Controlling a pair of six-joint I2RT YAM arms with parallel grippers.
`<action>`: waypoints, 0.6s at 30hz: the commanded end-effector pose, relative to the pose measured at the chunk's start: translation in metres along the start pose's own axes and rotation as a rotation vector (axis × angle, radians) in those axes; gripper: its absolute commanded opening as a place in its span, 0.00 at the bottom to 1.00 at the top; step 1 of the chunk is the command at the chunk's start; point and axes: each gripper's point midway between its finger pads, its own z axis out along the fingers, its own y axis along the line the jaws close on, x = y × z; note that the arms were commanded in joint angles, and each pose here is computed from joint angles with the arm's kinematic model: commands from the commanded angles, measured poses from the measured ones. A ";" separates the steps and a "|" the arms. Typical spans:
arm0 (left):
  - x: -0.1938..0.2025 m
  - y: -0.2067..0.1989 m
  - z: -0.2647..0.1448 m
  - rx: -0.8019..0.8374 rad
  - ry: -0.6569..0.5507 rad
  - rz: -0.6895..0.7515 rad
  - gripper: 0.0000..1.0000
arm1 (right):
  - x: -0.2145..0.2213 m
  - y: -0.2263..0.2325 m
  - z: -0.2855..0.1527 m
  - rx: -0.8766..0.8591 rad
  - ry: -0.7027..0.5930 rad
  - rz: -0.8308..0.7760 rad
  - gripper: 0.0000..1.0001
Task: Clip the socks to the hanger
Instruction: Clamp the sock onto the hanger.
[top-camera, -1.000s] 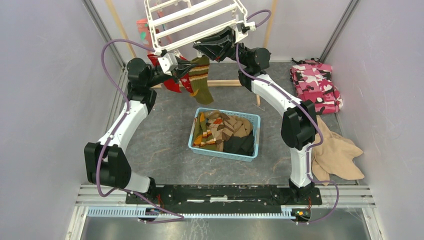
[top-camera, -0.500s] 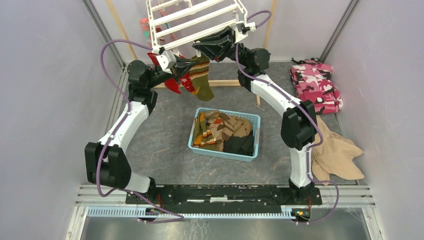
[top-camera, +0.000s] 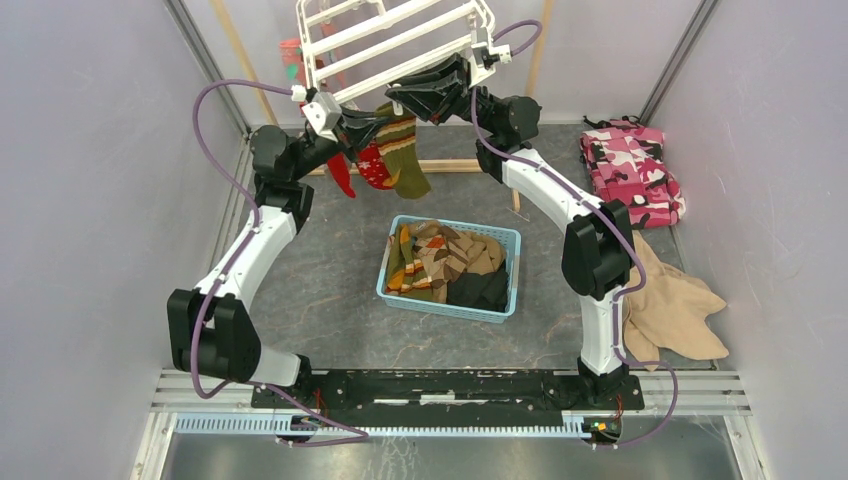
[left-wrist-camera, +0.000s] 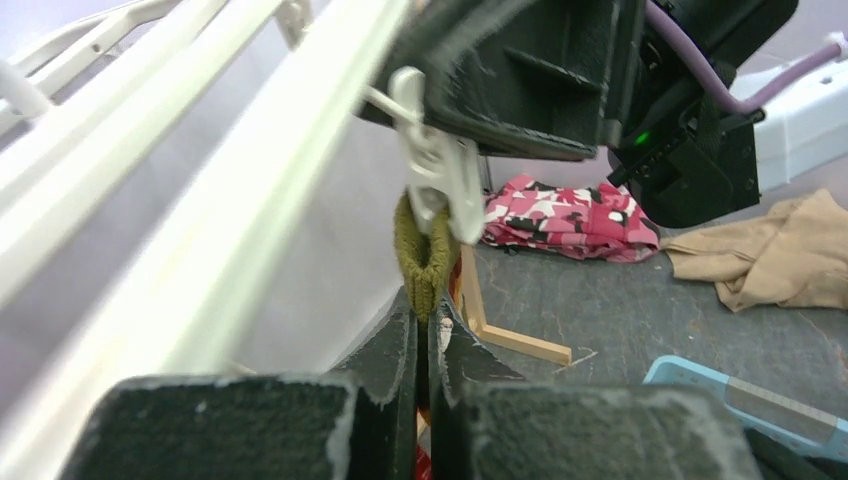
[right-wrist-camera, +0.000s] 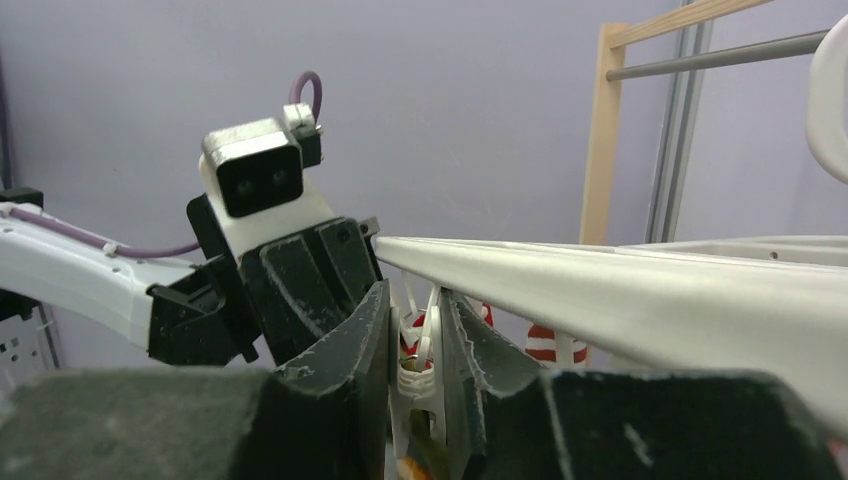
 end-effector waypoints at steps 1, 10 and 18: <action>-0.041 0.012 -0.006 -0.083 -0.101 0.014 0.02 | 0.005 0.009 -0.003 -0.059 0.028 0.009 0.05; -0.048 0.004 -0.005 -0.045 -0.126 -0.013 0.02 | 0.003 0.010 -0.001 -0.061 0.024 0.004 0.05; -0.041 -0.001 -0.006 -0.021 -0.107 -0.033 0.02 | 0.003 0.011 -0.003 -0.062 0.020 0.005 0.29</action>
